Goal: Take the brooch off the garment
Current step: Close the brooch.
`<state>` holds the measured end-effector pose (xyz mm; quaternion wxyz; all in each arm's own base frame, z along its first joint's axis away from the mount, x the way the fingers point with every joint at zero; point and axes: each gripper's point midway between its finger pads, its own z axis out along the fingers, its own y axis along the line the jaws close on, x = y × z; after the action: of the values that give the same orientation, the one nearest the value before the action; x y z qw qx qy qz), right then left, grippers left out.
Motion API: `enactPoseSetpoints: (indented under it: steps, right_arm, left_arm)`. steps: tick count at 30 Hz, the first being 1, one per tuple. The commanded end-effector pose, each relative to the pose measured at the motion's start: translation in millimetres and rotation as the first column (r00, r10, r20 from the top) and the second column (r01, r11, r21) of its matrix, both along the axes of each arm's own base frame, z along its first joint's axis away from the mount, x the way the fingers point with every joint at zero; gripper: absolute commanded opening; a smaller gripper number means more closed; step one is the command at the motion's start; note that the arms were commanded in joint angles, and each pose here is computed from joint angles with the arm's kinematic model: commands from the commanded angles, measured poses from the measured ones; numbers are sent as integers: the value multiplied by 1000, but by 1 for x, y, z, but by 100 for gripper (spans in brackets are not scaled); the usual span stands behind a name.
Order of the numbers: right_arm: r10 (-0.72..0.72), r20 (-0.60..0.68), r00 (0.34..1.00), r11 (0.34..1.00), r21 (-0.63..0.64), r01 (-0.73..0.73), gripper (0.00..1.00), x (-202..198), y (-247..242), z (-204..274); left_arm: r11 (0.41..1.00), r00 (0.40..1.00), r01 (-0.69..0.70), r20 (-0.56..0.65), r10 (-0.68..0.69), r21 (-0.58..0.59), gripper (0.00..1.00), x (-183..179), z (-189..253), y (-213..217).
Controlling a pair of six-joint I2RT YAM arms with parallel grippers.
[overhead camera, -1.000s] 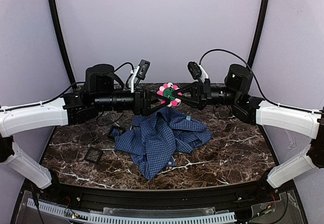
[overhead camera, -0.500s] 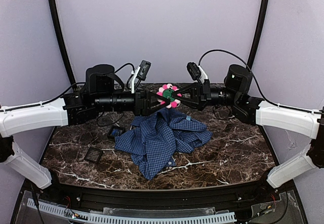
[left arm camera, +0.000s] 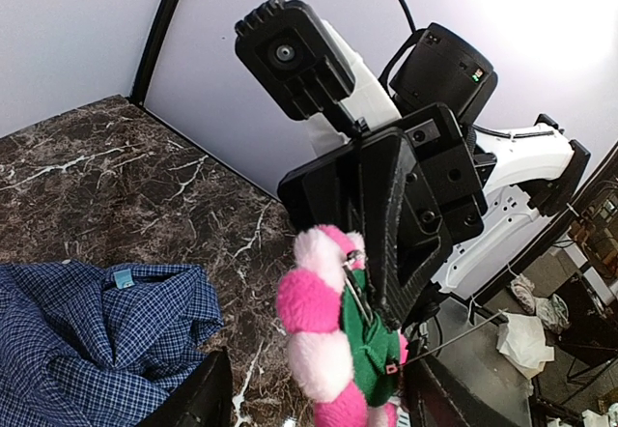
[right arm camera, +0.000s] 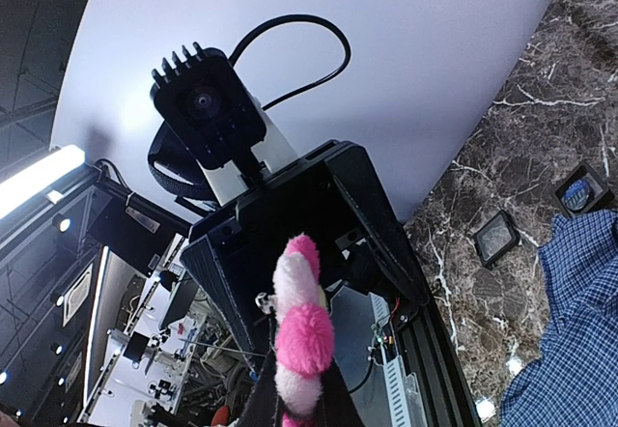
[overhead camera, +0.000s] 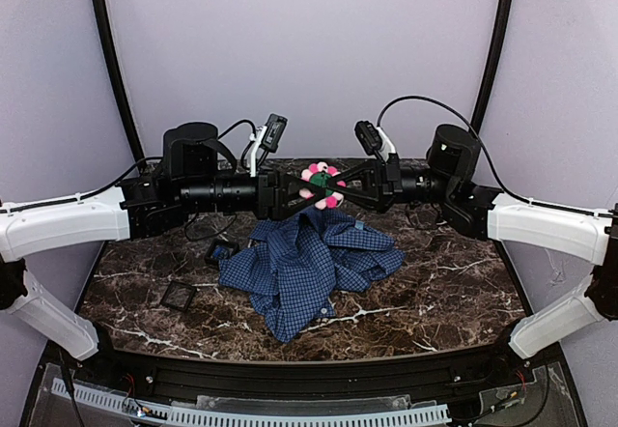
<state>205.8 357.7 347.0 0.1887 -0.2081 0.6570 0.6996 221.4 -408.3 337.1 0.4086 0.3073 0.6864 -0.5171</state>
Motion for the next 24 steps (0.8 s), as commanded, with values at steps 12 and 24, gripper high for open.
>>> enactPoseSetpoints:
  steps: [12, 24]
  right_arm:
    - [36, 29, 999, 999, 20, -36, 0, -10, 3, 2]
    - [37, 31, 999, 999, 22, -38, 0, -11, 3, 3]
  left_arm:
    - [998, 999, -3, 32, 5, -60, 56, -4, 24, 6]
    - [998, 1000, 12, 26, -10, -68, 44, -6, 25, 5]
